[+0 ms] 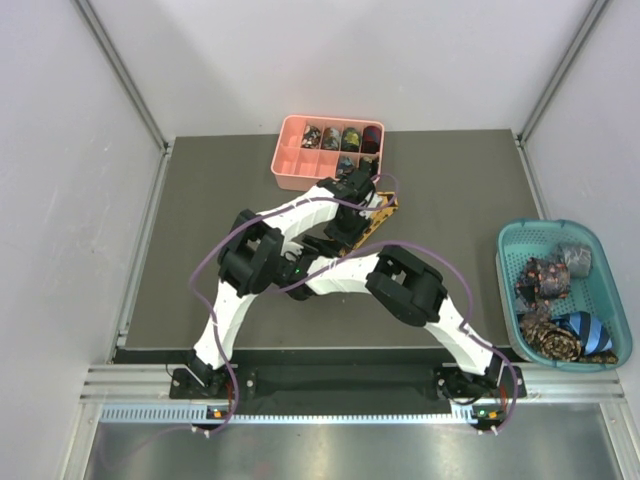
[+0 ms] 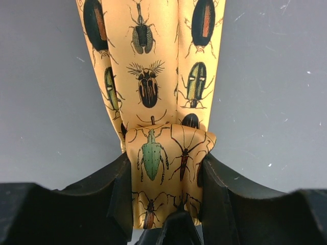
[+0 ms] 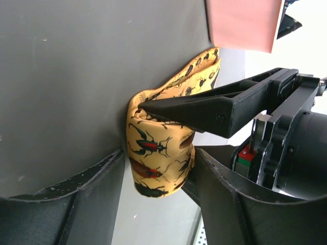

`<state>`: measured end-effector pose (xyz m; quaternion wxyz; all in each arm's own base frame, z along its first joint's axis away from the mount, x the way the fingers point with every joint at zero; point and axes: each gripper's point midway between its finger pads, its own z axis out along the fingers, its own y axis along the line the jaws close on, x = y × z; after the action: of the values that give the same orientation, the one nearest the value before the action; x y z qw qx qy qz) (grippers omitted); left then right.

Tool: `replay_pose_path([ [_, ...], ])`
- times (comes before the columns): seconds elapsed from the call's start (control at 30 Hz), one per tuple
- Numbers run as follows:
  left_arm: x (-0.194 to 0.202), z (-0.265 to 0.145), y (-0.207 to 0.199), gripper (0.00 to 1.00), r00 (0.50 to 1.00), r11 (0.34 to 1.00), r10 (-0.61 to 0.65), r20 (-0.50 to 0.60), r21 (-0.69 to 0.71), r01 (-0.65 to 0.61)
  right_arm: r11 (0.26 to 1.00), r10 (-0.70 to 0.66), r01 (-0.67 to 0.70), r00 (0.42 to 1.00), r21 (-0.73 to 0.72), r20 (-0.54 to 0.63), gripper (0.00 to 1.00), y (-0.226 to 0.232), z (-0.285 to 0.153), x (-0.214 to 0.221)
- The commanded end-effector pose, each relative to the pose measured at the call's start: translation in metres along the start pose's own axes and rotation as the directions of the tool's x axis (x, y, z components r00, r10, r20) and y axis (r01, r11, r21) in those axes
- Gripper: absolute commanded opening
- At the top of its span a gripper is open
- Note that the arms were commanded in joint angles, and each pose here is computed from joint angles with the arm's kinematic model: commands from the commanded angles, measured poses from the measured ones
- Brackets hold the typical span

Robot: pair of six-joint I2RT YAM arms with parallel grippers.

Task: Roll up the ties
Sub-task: Roll the tie

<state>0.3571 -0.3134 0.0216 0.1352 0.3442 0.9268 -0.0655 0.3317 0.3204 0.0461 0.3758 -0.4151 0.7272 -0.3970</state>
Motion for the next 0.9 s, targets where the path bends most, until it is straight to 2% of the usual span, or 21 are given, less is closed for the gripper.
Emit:
replay_pose_path([
  [0.0,0.063,0.021,-0.008,0.43,0.965,0.999,-0.024,-0.261,0.027,0.032,0.999,-0.023,0.021,0.998,-0.035,-0.050,0.57,0.009,0.021,0.014],
  [0.13,0.061,0.021,-0.012,0.43,0.965,0.999,-0.015,-0.260,0.037,0.025,0.998,-0.037,0.033,0.996,-0.052,-0.086,0.48,0.012,0.033,0.024],
  [0.27,0.055,0.020,-0.016,0.43,0.971,0.998,-0.010,-0.240,0.051,0.023,0.998,-0.036,0.029,0.992,-0.056,-0.117,0.27,0.012,0.042,0.033],
  [0.37,0.050,0.016,-0.018,0.43,0.975,0.998,-0.006,-0.222,0.062,0.020,0.998,-0.022,0.014,0.992,-0.063,-0.121,0.17,0.012,0.042,0.034],
  [0.53,0.034,0.003,-0.021,0.48,0.987,0.997,-0.006,-0.159,0.079,0.019,0.996,0.009,-0.018,0.994,-0.087,-0.104,0.09,0.011,0.037,0.027],
  [0.63,0.023,-0.005,-0.023,0.57,0.993,0.996,-0.008,-0.114,0.090,0.018,0.994,0.015,-0.024,0.996,-0.104,-0.091,0.07,0.012,0.030,0.022],
  [0.7,0.015,-0.008,-0.023,0.67,0.997,0.996,-0.011,-0.082,0.088,0.019,0.993,0.023,-0.032,0.996,-0.115,-0.082,0.06,0.013,0.024,0.019],
  [0.77,0.007,-0.017,-0.024,0.71,0.999,0.995,-0.019,-0.045,0.100,0.024,0.990,0.030,-0.040,0.997,-0.133,-0.074,0.05,0.016,0.015,0.017],
  [0.8,0.001,-0.019,-0.026,0.80,0.999,0.994,-0.028,-0.022,0.109,0.030,0.989,0.034,-0.044,0.997,-0.143,-0.071,0.05,0.017,0.012,0.016],
  [0.87,-0.010,-0.029,-0.027,0.88,0.999,0.993,-0.036,0.025,0.115,0.033,0.985,0.040,-0.050,0.997,-0.165,-0.063,0.04,0.020,0.002,0.014],
])
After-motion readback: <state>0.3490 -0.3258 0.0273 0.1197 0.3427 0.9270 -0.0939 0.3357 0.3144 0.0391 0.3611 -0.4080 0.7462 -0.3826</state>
